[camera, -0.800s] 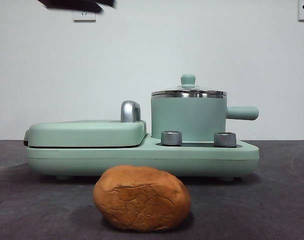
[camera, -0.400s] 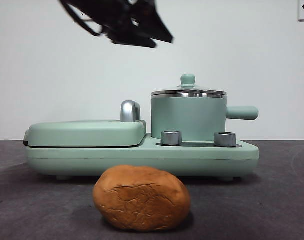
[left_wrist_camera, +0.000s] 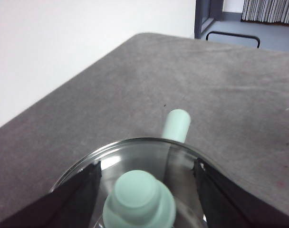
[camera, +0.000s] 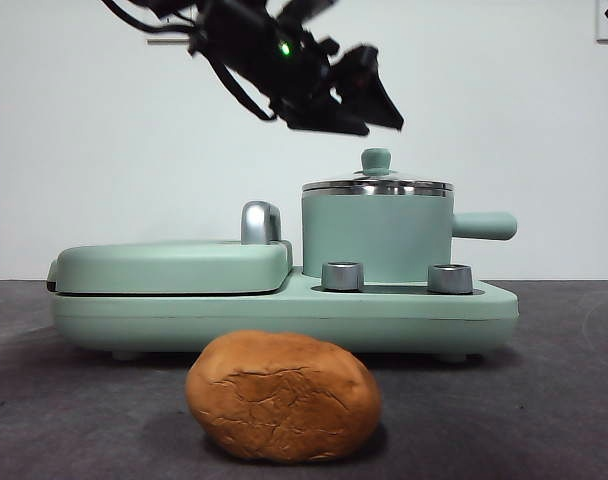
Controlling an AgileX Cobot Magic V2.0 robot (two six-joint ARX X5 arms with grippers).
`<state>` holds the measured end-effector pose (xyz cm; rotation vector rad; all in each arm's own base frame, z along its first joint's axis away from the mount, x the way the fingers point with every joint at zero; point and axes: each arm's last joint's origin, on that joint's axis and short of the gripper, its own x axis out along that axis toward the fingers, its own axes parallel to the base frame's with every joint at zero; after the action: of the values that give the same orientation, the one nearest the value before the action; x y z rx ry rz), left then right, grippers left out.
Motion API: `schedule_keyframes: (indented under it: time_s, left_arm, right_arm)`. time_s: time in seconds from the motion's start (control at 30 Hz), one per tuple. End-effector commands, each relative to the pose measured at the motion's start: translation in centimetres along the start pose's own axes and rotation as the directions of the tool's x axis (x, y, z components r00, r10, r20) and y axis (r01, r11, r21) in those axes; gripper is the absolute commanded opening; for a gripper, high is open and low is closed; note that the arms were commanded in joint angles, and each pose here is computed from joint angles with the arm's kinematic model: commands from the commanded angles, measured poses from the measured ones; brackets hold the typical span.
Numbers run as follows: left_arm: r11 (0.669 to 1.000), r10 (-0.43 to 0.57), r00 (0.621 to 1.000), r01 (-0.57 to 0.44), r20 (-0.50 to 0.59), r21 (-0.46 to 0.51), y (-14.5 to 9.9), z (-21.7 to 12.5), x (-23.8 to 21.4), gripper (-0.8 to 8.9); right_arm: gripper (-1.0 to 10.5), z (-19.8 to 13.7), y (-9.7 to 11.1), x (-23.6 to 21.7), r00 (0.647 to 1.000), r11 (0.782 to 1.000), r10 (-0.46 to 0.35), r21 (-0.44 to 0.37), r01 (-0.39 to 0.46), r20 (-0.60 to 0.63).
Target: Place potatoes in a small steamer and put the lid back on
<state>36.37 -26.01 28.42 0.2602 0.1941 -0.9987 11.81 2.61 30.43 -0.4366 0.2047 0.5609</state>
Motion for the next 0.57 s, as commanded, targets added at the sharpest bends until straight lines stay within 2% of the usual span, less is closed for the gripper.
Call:
schedule_keyframes:
  time_s: [0.03, 0.57]
  left_arm:
    - [1.000, -0.004, 1.000, 0.004, 0.011, 0.012, 0.1, -0.1, 1.3, 3.15]
    - [1.000, 0.016, 1.000, -0.016, -0.023, -0.002, 0.7, -1.9, 2.4, 3.02]
  right_arm:
    - [3.3, 0.5, -0.2, -0.2, 1.000, 1.000, -0.009, 0.010, 0.009, 0.016]
    - [3.3, 0.5, -0.2, -0.2, 1.000, 1.000, -0.009, 0.011, 0.009, 0.015]
